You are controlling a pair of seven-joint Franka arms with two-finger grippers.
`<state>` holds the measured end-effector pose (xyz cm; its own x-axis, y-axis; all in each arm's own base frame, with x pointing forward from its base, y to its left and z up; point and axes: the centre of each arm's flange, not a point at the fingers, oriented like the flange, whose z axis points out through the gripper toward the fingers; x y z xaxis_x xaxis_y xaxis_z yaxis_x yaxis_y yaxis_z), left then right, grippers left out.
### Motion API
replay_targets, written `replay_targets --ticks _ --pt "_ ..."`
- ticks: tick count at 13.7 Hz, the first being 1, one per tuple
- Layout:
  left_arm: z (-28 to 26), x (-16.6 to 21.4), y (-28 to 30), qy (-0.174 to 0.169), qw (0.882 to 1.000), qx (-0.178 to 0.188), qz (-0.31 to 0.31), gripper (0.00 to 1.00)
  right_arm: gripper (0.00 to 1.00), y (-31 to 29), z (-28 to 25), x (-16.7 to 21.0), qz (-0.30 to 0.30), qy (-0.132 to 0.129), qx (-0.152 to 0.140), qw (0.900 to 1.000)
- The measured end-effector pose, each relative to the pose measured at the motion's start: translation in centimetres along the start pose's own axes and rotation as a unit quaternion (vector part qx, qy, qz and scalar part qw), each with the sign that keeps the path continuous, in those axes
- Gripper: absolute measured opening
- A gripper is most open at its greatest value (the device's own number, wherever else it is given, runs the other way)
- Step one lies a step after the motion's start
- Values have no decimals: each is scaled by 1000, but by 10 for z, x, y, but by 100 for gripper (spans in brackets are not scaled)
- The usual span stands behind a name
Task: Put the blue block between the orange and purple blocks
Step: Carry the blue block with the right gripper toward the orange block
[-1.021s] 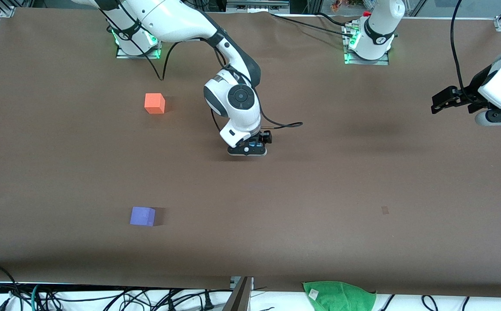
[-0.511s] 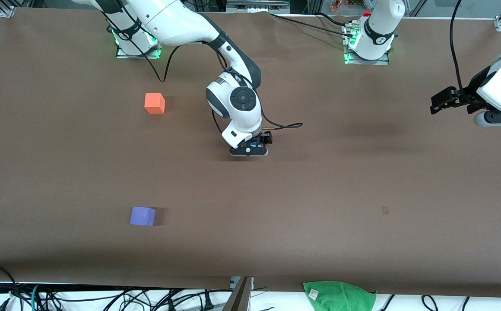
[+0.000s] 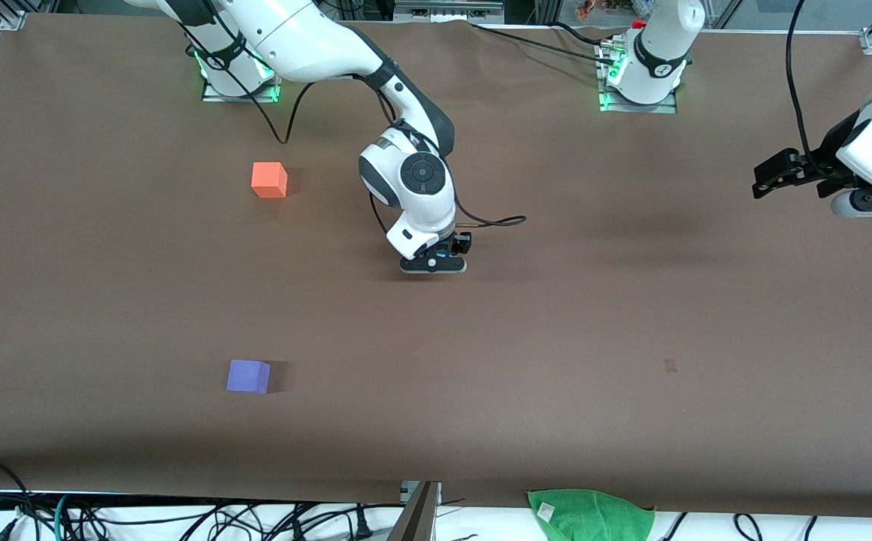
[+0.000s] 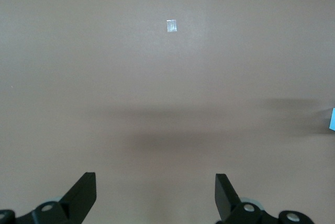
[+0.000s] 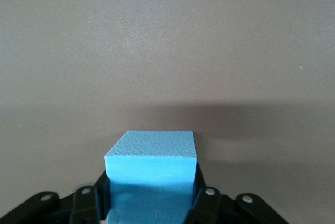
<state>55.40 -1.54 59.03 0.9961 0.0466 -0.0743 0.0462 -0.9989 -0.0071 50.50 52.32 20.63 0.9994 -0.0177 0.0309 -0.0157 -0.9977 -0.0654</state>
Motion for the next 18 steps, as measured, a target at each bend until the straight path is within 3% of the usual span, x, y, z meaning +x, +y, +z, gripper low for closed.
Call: replay_targets --ticks 4,9,13,18 --pt "2 1 0 -2 1000 0 0 100 55 1 -22 13 2 15 3 1000" --pt "4 2 3 -4 1000 0 3 100 55 53 -113 57 -16 13 -36 999" --pt "4 2 4 -4 1000 0 4 100 54 139 -152 104 -46 -24 -57 997" --pt "4 3 5 -4 1000 0 4 100 54 291 -145 149 -84 -87 -69 990"
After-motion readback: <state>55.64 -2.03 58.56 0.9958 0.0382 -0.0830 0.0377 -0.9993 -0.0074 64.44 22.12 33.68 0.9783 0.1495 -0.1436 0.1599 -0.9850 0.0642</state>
